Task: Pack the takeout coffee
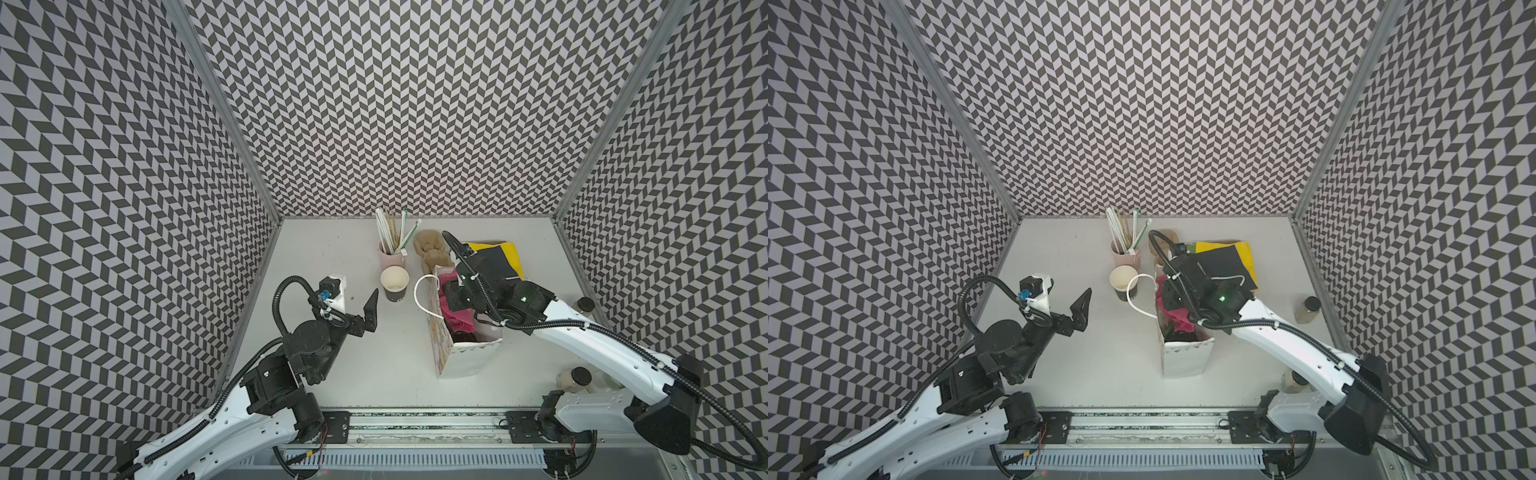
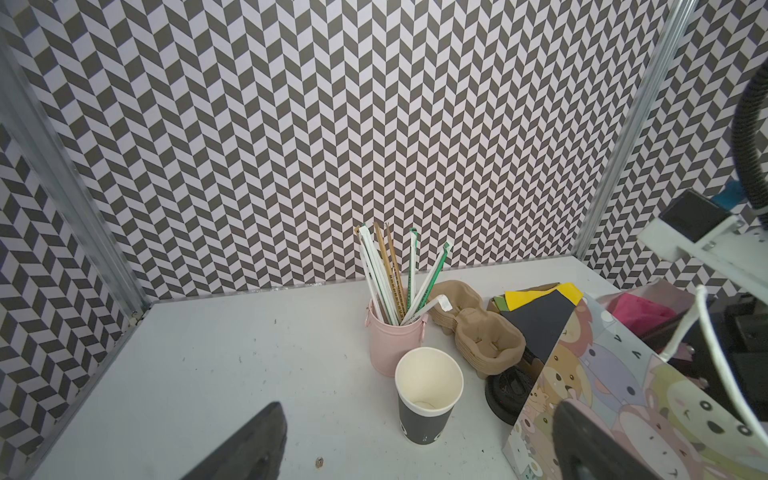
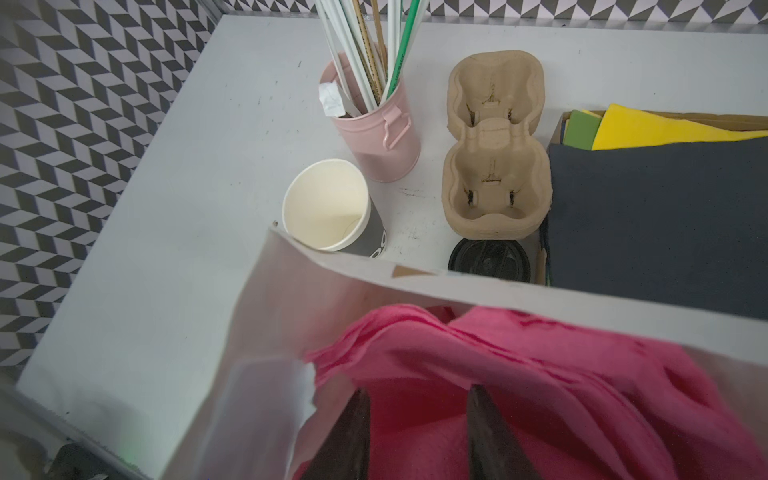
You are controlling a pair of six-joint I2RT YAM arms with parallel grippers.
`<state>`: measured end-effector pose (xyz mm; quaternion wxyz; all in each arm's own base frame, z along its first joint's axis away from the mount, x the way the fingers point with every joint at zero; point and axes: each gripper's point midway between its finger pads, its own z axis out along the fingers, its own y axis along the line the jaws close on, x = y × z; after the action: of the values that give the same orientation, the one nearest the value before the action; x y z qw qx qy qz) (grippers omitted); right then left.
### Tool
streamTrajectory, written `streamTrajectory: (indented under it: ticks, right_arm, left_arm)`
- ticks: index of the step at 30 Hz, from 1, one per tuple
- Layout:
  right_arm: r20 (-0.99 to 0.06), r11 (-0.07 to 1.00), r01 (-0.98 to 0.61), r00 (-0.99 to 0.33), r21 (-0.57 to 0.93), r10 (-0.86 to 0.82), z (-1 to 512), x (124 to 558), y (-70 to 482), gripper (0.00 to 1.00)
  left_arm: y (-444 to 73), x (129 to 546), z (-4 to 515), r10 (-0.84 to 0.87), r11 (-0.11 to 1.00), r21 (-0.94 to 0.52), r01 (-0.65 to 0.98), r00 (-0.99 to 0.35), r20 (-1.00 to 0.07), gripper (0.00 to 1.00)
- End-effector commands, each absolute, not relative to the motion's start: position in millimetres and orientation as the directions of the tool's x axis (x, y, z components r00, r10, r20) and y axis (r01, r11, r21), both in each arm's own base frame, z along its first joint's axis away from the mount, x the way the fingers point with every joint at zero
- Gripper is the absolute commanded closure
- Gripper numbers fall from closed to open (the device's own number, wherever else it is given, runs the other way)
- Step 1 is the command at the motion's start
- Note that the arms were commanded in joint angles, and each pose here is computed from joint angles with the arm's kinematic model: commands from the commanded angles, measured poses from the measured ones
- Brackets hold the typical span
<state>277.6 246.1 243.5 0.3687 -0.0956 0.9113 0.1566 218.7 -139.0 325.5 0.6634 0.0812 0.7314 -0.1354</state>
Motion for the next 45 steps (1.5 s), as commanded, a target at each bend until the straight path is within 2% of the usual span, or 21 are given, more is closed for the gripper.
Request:
streamTrajectory:
  ticks: [1, 3, 7, 11, 15, 19, 23, 27, 31, 35, 40, 45]
  right_arm:
    - [-0.784, 0.893, -0.333, -0.619, 0.303, 0.035, 317.9, 272.5, 243.2, 0.61]
    - [-0.823, 0.880, -0.352, -0.563, 0.320, 0.074, 346.2, 270.0, 237.1, 0.56]
    - [-0.858, 0.901, -0.336, -0.509, 0.272, 0.069, 368.7, 272.4, 223.3, 0.38]
    - [-0.886, 0.921, -0.303, -0.455, 0.246, 0.087, 388.0, 279.8, 208.5, 0.13]
    - [-0.914, 0.926, -0.265, -0.372, 0.270, 0.161, 422.7, 293.7, 177.8, 0.00]
    - [-0.929, 0.939, -0.177, -0.283, 0.297, 0.240, 442.2, 316.2, 132.3, 0.01]
    - [-0.931, 0.947, -0.042, -0.202, 0.318, 0.303, 438.5, 336.9, 87.8, 0.01]
    - [-0.904, 0.923, 0.044, -0.191, 0.381, 0.382, 416.2, 355.0, 57.1, 0.01]
    - [-0.890, 0.893, 0.153, -0.115, 0.423, 0.441, 385.7, 367.0, 19.9, 0.01]
    - [-0.880, 0.856, 0.240, -0.010, 0.459, 0.475, 349.1, 367.8, -9.9, 0.01]
    - [-0.910, 0.854, 0.315, 0.150, 0.415, 0.387, 321.5, 353.0, -36.6, 0.01]
    - [-0.954, 0.860, 0.412, 0.123, 0.301, 0.275, 283.3, 353.7, -49.8, 0.01]
  left_arm:
    - [-137.6, 218.2, 330.2, -0.095, 0.946, -0.121, 0.300, -0.098, -0.991, 0.00]
    - [-137.1, 218.2, 330.0, -0.095, 0.947, -0.121, 0.297, -0.099, -0.991, 0.00]
    - [-134.4, 218.6, 331.0, -0.099, 0.951, -0.123, 0.285, -0.096, -0.990, 0.00]
    - [-133.8, 221.9, 331.4, -0.092, 0.957, -0.114, 0.265, -0.093, -0.991, 0.00]
    - [-129.5, 232.2, 332.1, -0.102, 0.968, -0.122, 0.218, -0.101, -0.990, 0.00]
    - [-118.8, 252.5, 330.6, -0.140, 0.975, -0.160, 0.155, -0.131, -0.981, 0.00]
    - [-103.9, 275.2, 325.3, -0.231, 0.961, -0.252, 0.110, -0.175, -0.957, 0.00]
    - [-87.0, 297.6, 305.6, -0.300, 0.950, -0.313, 0.020, -0.229, -0.926, 0.00]
    - [-70.3, 314.3, 290.7, -0.370, 0.929, -0.365, -0.067, -0.263, -0.891, 0.00]
    - [-47.5, 328.3, 279.2, -0.417, 0.907, -0.386, -0.169, -0.237, -0.878, 0.00]
    - [-31.5, 342.5, 264.2, -0.425, 0.895, -0.372, -0.246, -0.216, -0.879, 0.00]
    - [-26.2, 355.8, 244.1, -0.404, 0.898, -0.335, -0.286, -0.232, -0.885, 0.00]
